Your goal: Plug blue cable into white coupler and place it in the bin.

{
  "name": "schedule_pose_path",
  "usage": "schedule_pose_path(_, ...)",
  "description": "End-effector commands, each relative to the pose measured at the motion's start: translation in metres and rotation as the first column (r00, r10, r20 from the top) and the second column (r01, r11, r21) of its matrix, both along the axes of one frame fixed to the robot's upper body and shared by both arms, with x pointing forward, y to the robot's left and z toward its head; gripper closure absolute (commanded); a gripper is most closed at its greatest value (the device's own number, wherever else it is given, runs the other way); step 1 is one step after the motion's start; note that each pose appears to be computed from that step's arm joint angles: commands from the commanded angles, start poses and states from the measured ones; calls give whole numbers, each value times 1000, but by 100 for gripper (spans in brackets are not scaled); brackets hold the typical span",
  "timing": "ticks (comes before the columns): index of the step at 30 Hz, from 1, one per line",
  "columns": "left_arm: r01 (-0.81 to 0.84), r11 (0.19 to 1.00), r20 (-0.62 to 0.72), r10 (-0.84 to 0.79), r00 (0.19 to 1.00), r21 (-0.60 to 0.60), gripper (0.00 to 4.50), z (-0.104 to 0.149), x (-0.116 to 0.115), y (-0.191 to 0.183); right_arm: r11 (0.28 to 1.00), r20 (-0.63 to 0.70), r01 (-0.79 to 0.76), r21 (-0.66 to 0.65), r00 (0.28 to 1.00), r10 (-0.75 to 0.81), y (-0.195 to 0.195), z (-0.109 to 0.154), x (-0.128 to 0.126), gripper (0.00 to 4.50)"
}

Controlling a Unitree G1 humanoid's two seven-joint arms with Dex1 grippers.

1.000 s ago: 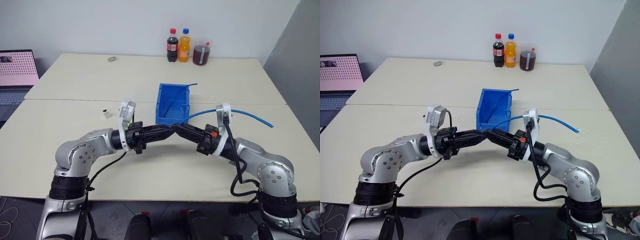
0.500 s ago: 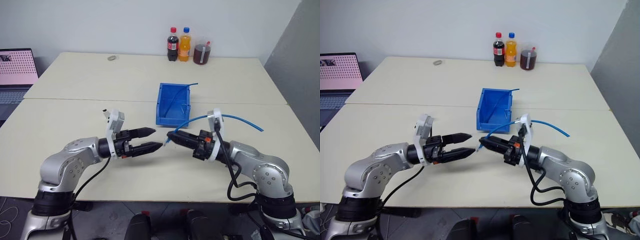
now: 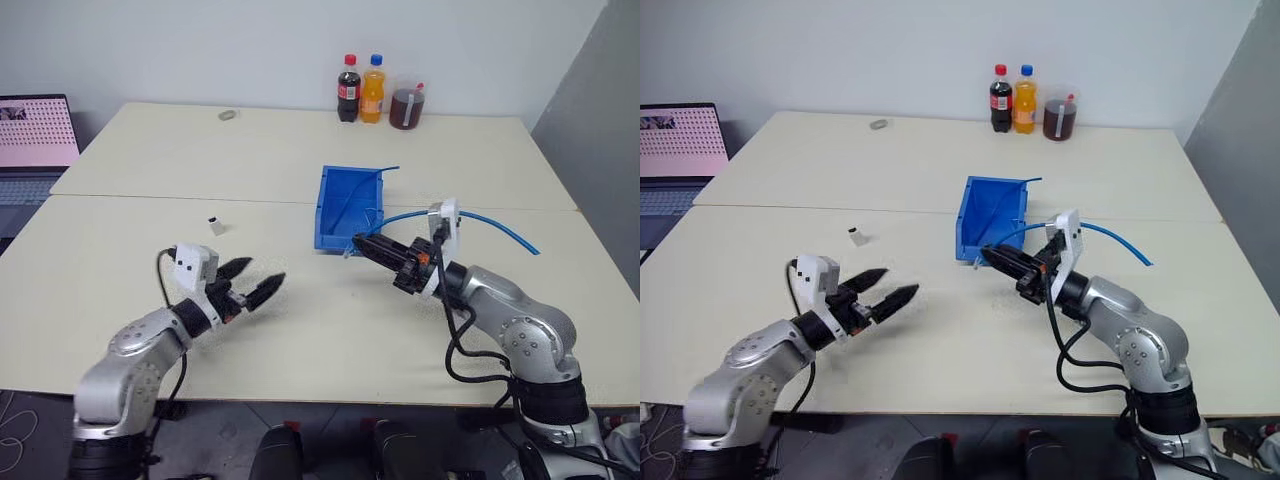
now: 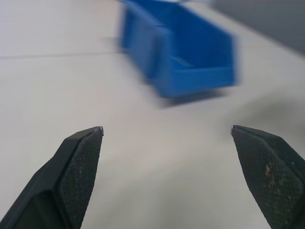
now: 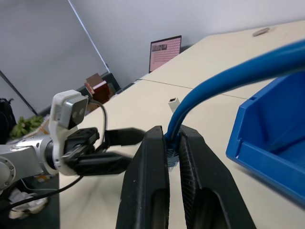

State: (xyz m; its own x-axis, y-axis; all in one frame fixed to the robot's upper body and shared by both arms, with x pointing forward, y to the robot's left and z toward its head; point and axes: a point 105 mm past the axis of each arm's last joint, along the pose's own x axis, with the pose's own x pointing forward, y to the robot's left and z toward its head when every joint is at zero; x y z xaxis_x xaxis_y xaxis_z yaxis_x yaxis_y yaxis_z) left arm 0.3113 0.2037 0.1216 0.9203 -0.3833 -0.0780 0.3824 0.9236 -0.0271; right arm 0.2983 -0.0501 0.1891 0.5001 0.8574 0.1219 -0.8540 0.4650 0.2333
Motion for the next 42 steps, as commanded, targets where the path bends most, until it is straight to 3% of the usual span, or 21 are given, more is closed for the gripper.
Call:
schedule_pose_path(1, -325, 945, 92, 321, 943, 35, 0, 5, 11, 27, 1000, 57, -13, -19, 998, 14, 3, 4, -1, 446)
schedule_pose_path(6, -537, 843, 53, 535, 843, 27, 0, -8, 25, 39, 999, 68, -28, -38, 997, 30, 8, 2, -1, 447)
schedule_pose_path(12, -636, 770, -4, 637, 771, 47, 0, -11, 56, 54, 999, 78, -27, -45, 997, 31, 9, 3, 1, 447)
schedule_pose_path(23, -624, 781, -43, 624, 780, 21, 0, 0, 106, 45, 999, 80, -17, -50, 997, 20, 7, 3, 0, 447)
schedule_pose_path(38, -627, 779, -51, 627, 778, 10, 0, 3, 127, 38, 998, 76, -10, -58, 997, 15, 6, 1, -1, 447)
schedule_pose_path(42, -647, 762, -40, 647, 761, 23, 72, 5, 128, 45, 998, 75, -11, -61, 997, 15, 6, 1, -2, 447)
